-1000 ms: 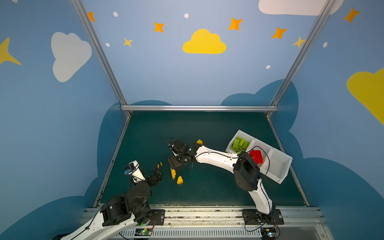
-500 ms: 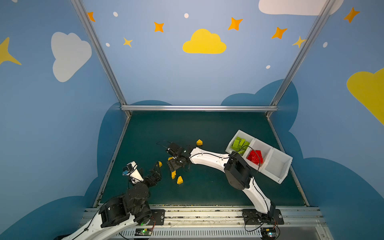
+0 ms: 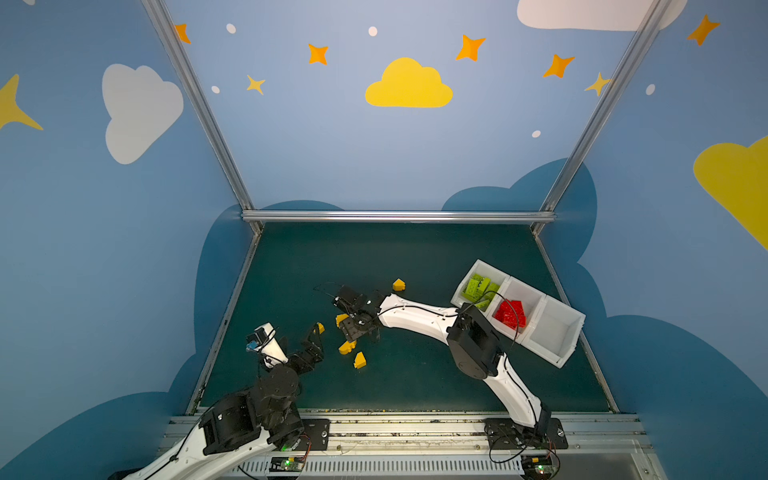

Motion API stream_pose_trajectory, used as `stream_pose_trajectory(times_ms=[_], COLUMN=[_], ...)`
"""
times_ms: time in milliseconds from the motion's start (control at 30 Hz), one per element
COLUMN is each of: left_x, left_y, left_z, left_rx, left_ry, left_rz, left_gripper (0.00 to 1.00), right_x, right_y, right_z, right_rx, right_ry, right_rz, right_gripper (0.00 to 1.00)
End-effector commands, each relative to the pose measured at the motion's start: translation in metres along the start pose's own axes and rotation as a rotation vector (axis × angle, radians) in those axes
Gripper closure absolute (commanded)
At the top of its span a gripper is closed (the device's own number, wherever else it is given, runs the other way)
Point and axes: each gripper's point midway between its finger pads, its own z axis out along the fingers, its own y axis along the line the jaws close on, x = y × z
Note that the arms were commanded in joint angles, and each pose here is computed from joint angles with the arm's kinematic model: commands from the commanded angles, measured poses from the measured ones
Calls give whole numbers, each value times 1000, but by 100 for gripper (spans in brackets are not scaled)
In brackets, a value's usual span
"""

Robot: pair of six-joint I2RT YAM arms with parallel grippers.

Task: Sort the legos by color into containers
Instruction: 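Grasp the red 2x3 brick among the yellow bricks with the right gripper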

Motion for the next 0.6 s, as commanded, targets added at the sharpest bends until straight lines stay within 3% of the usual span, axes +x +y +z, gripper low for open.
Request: stream_pose_trajectory(times_ms=[0,400,567], left_x=[2,4,6], left_y=[0,-3,0], left_z=[3,4,4], left_rx=[-14,-13,-13], left_ry=[-6,4,5], left_rz=[13,23,14], left_gripper=[0,0,0], right_x=[2,2,0], right_y=[-11,-5,-10], right_z=[2,10,-2], right_rx=[26,28,31], right_ry=[16,33,11], right_rz=[14,5,14], right_gripper=[24,24,43])
